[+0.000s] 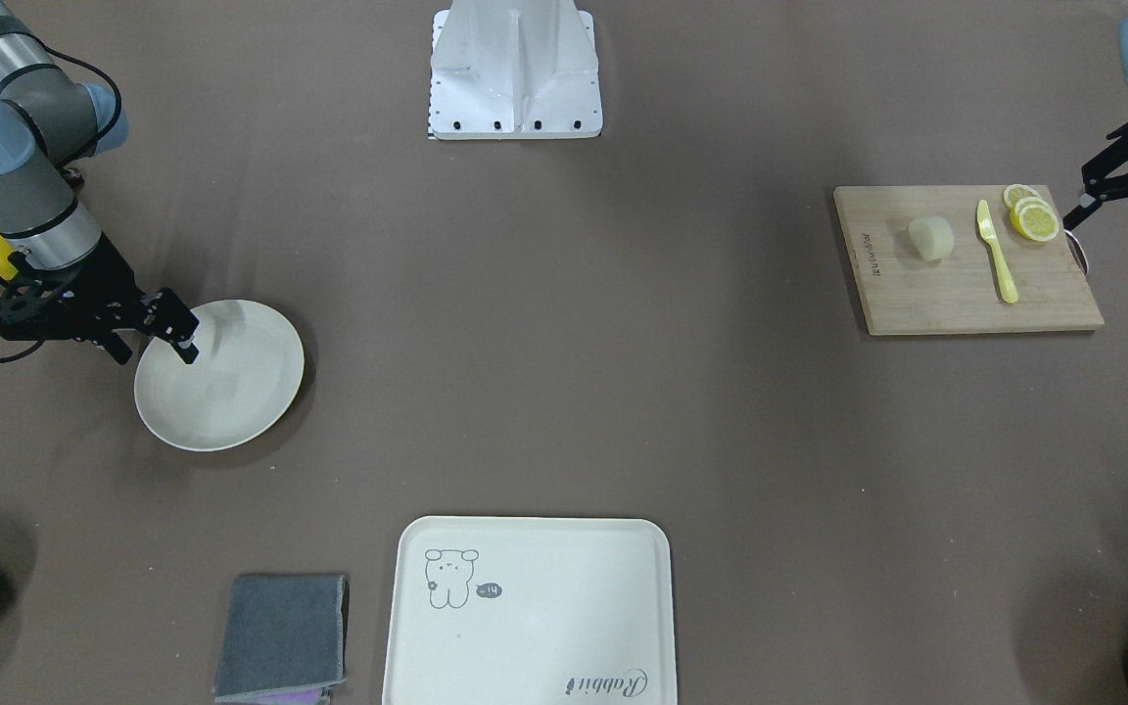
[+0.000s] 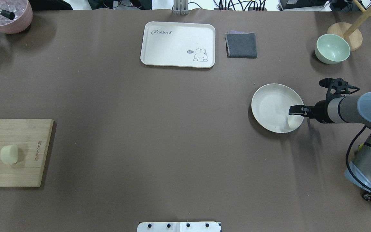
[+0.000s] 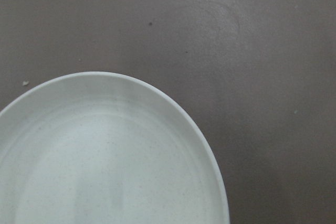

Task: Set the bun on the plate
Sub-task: 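Reach the right gripper to the rim of the white plate, then push the white plate with the right gripper toward the table centre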

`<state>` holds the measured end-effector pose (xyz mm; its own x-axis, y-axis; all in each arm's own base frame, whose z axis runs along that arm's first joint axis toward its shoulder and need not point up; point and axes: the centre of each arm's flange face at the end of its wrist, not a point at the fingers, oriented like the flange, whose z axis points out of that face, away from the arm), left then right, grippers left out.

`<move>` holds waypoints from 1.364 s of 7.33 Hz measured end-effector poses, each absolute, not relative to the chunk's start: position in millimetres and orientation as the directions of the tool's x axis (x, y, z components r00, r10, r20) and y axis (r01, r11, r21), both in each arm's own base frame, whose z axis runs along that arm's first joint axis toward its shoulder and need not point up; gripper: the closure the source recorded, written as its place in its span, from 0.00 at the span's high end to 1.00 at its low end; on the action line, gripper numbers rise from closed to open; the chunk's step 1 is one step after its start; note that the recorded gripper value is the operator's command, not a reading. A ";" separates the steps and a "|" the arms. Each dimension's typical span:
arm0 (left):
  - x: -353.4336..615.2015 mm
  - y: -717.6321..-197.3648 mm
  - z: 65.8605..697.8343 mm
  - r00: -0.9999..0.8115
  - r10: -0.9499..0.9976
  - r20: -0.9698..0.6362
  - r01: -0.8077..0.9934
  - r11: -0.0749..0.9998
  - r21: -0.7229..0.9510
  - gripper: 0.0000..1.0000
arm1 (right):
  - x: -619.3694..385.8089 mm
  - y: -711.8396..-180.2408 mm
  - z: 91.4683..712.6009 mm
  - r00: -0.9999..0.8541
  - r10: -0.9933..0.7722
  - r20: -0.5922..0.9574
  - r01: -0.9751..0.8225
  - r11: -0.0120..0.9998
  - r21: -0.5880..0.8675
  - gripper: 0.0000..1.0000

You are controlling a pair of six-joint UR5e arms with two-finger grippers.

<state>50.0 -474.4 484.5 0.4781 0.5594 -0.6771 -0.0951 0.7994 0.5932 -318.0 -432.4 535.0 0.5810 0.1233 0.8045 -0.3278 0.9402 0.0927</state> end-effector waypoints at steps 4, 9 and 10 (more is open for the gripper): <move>50.3 -474.4 485.1 0.477 0.560 -0.677 -0.096 0.799 0.593 0.98 | -315.9 -427.9 534.0 0.577 0.132 0.806 -0.335 0.938 0.086 0.00; 50.3 -474.3 483.7 0.476 0.561 -0.677 -0.095 0.798 0.595 0.98 | -334.8 -423.5 434.0 0.384 0.212 0.899 -0.455 0.890 -0.016 0.00; 50.5 -474.3 483.6 0.474 0.561 -0.678 -0.095 0.798 0.595 0.98 | -365.6 -416.0 408.3 0.342 0.212 0.916 -0.485 0.874 -0.021 0.00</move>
<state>50.5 -474.3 483.6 0.4744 0.5613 -0.6781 -0.0948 0.7984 0.5946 -365.6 -416.0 408.3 0.3416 0.2115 0.9157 -0.4848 0.8744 -0.0212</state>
